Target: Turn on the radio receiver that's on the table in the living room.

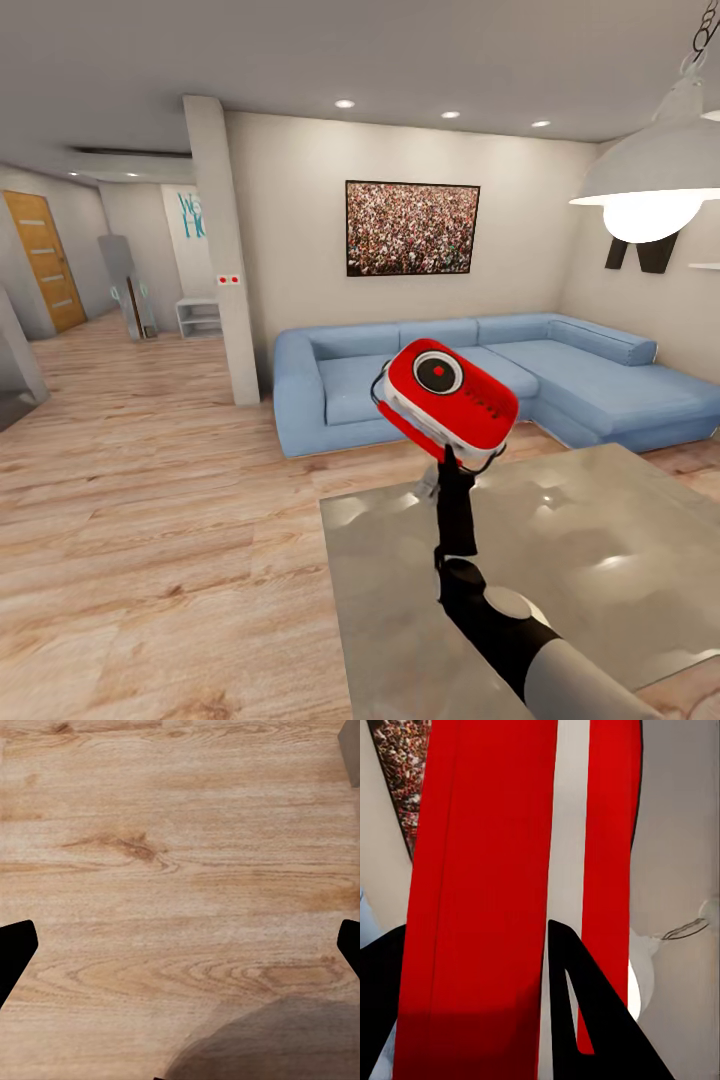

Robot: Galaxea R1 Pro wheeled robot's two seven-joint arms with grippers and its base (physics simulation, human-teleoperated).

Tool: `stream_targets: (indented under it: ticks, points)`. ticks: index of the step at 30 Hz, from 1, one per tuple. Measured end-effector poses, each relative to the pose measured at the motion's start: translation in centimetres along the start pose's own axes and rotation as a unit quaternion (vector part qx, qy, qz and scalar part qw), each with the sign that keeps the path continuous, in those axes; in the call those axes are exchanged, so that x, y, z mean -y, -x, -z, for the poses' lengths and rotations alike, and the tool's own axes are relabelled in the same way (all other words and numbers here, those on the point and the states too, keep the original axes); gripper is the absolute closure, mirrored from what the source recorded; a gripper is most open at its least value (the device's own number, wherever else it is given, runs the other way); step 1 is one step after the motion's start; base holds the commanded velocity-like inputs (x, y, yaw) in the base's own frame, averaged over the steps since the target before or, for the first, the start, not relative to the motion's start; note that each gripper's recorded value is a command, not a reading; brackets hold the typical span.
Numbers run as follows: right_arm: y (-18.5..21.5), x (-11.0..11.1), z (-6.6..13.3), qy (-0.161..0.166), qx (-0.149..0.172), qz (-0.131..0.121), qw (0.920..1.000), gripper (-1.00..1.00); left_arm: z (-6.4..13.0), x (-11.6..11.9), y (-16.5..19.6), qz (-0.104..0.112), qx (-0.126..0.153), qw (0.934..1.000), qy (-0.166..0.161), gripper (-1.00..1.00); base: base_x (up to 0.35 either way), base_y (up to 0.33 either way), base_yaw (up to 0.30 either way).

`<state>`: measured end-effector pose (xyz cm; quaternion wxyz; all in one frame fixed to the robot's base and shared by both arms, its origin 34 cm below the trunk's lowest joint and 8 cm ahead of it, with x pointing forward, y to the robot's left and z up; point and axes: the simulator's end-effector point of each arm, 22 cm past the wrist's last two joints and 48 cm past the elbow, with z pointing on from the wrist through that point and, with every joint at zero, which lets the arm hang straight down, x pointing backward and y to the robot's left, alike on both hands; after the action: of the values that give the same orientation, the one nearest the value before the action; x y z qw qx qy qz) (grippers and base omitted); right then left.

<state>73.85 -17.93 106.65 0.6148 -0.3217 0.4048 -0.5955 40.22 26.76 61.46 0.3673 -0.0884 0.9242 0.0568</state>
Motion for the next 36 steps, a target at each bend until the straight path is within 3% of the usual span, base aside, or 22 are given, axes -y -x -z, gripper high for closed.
stream_targets:
  ticks: [5, 7, 12, 16, 21, 27, 30, 34, 36]
  points:
    - [-0.2, 0.9, 0.3, -0.026, 0.0, 0.007, 0.9996, 1.0, 0.0, 0.0, 0.0, 0.0, 0.0, 1.0, 0.0, -1.0, 0.0, 0.0, 0.0]
    - [-0.6, 2.3, 0.8, -0.068, -0.002, 0.025, 0.9974, 1.0, 0.0, 0.0, 0.0, 0.0, 0.0, 1.0, 0.0, -1.0, 0.0, 0.0, 0.0]
    - [-0.2, 3.3, 1.9, -0.113, 0.015, 0.092, 0.9893, 1.0, 0.0, 0.0, 0.0, -0.001, 0.001, 1.0, 0.0, -1.0, 0.0, 0.0, 0.0]
    - [1.2, 3.3, 2.5, -0.128, 0.051, 0.127, 0.9822, 1.0, 0.0, 0.0, 0.0, -0.001, 0.0, 1.0, 0.0, -1.0, 0.0, 0.0, 0.0]
    - [2.5, 3.0, 3.8, -0.153, 0.087, 0.201, 0.9638, 1.0, 0.0, 0.0, 0.0, -0.001, 0.0, 1.0, 0.0, -1.0, 0.0, 0.0, 0.0]
    - [3.0, 2.6, 4.6, -0.163, 0.106, 0.232, 0.9531, 1.0, 0.0, 0.0, 0.0, -0.001, 0.0, 1.0, 0.0, -1.0, 0.0, 0.0, 0.0]
    - [4.1, 2.2, 5.5, -0.173, 0.136, 0.26, 0.9401, 1.0, 0.0, 0.0, 0.0, -0.001, 0.0, 1.0, 0.0, -1.0, 0.0, 0.0, 0.0]
    - [6.2, 1.5, 7.2, -0.199, 0.189, 0.316, 0.9083, 1.0, 0.0, 0.0, 0.0, -0.001, 0.0, 1.0, 0.0, -1.0, 0.0, 0.0, 0.0]
    - [6.6, 1.4, 7.5, -0.205, 0.199, 0.325, 0.9014, 1.0, 0.0, 0.0, 0.0, -0.001, 0.0, 1.0, 0.0, -1.0, 0.0, 0.0, 0.0]
